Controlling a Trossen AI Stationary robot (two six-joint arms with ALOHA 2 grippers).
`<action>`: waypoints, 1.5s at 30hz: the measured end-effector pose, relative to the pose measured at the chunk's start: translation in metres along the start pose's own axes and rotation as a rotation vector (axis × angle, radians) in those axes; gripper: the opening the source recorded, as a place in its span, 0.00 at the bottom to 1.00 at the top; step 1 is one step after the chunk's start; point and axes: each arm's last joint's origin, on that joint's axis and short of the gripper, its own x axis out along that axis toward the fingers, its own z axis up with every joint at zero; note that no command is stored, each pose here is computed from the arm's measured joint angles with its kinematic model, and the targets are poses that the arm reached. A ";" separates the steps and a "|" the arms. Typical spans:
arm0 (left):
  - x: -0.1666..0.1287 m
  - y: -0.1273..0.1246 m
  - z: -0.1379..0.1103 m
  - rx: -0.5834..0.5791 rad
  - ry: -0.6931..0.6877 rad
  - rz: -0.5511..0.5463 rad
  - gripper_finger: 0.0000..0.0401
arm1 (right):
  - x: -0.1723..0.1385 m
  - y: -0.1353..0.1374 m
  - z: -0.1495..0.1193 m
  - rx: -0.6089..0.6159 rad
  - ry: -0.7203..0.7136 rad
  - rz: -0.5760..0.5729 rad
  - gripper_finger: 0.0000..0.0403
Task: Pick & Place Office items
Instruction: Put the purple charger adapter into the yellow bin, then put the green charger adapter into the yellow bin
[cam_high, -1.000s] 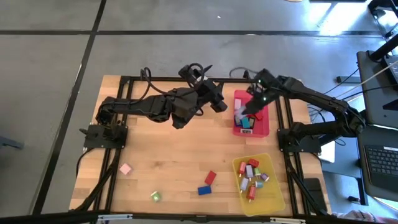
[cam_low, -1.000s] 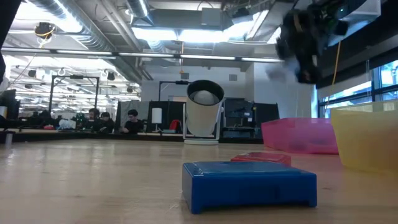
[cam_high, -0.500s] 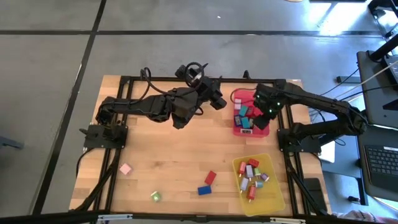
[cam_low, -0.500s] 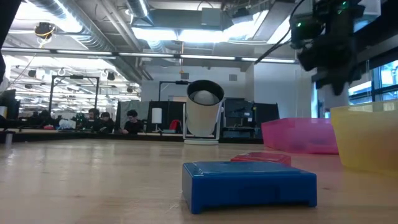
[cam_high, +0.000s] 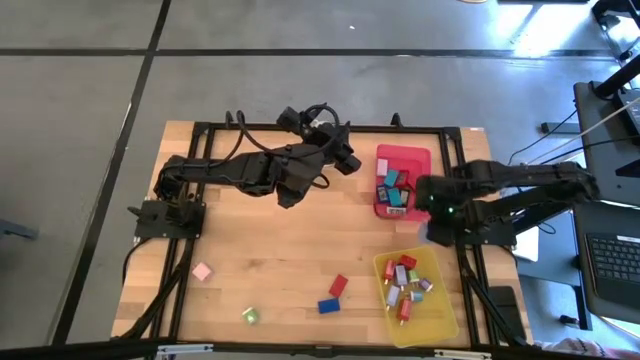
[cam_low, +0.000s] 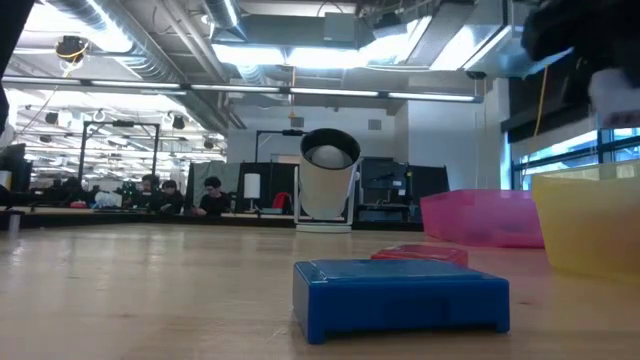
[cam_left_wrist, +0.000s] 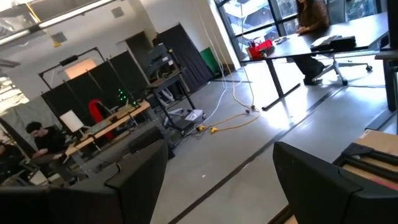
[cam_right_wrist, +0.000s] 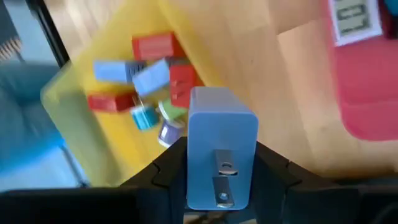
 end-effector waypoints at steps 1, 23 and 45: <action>0.000 0.000 0.000 -0.007 0.001 0.000 0.72 | 0.002 0.004 -0.002 -0.042 0.011 -0.006 0.32; -0.006 -0.009 -0.012 -0.020 0.020 -0.216 0.72 | 0.059 0.063 0.001 -0.445 0.098 -0.064 0.32; -0.044 -0.018 -0.019 0.136 0.021 -0.228 0.72 | 0.105 0.079 0.012 -0.236 0.220 -0.062 0.68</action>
